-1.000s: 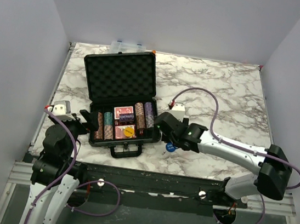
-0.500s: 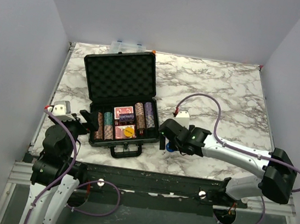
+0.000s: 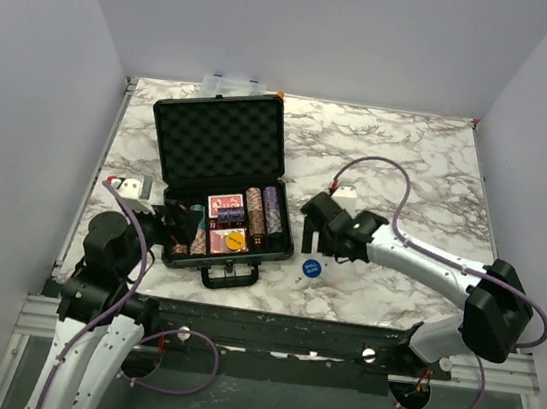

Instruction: Pack up texas hold em set

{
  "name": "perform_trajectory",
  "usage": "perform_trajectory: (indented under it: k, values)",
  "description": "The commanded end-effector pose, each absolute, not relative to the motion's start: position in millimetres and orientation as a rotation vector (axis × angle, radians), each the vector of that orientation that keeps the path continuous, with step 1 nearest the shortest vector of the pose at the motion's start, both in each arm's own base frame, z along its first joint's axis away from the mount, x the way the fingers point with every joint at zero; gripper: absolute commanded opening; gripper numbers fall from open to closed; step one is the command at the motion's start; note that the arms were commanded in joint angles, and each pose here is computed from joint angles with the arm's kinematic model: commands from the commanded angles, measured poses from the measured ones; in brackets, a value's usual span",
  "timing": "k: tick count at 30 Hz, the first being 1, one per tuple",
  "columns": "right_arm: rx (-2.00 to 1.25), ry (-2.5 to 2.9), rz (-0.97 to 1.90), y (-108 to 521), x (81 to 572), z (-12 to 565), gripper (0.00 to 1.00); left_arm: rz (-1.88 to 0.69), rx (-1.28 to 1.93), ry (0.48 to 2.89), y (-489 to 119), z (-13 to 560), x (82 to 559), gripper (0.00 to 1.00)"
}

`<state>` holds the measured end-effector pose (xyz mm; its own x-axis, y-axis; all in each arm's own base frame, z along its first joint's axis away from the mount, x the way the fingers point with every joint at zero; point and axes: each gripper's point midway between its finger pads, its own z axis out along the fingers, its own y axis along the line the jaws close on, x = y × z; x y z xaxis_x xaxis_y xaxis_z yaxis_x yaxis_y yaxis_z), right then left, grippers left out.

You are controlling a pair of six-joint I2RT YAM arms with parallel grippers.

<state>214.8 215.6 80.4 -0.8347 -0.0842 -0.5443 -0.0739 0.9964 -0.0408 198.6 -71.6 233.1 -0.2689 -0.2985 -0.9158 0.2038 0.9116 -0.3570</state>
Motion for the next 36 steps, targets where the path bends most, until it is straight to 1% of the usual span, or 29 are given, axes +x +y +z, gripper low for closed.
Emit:
perform_trajectory:
  k: [1, 3, 6, 11, 15, 19, 22, 30, 36]
  values:
    - [0.053, 2.498, 0.008, 191.1, 260.6, 106.1, 1.0, -0.676, 0.055, 1.858, -108.8, 236.6, 196.6, 0.89]
    - [0.133, 2.477, -0.02, 177.6, 271.7, 111.0, 1.0, -0.719, 0.074, 1.903, -118.3, 234.0, 197.8, 0.86]
    - [0.251, 2.451, -0.039, 158.2, 281.0, 116.4, 1.0, -0.768, 0.127, 1.96, -137.0, 234.5, 198.3, 0.85]
    - [0.441, 2.398, 0.047, 129.6, 295.1, 129.6, 1.0, -0.756, 0.21, 2.014, -167.2, 241.4, 199.4, 0.82]
    - [0.528, 2.346, -0.019, 100.3, 301.6, 146.3, 1.0, -0.748, 0.265, 2.075, -197.6, 238.2, 197.3, 0.8]
    - [0.61, 2.268, -0.043, 78.2, 303.7, 168.7, 1.0, -0.666, 0.31, 2.147, -225.7, 218.5, 198.1, 0.76]
    - [0.652, 2.179, -0.018, 67.4, 304.2, 195.4, 1.0, -0.629, 0.345, 2.175, -246.8, 210.2, 198.0, 0.67]
    - [0.703, 1.99, -0.024, 41.9, 294.4, 267.8, 1.0, -0.622, 0.507, 2.201, -314.5, 191.0, 182.8, 0.67]
    - [0.72, 1.772, 0.081, 20.0, 265.6, 330.7, 1.0, -0.578, 0.581, 2.287, -356.8, 158.6, 172.3, 0.69]
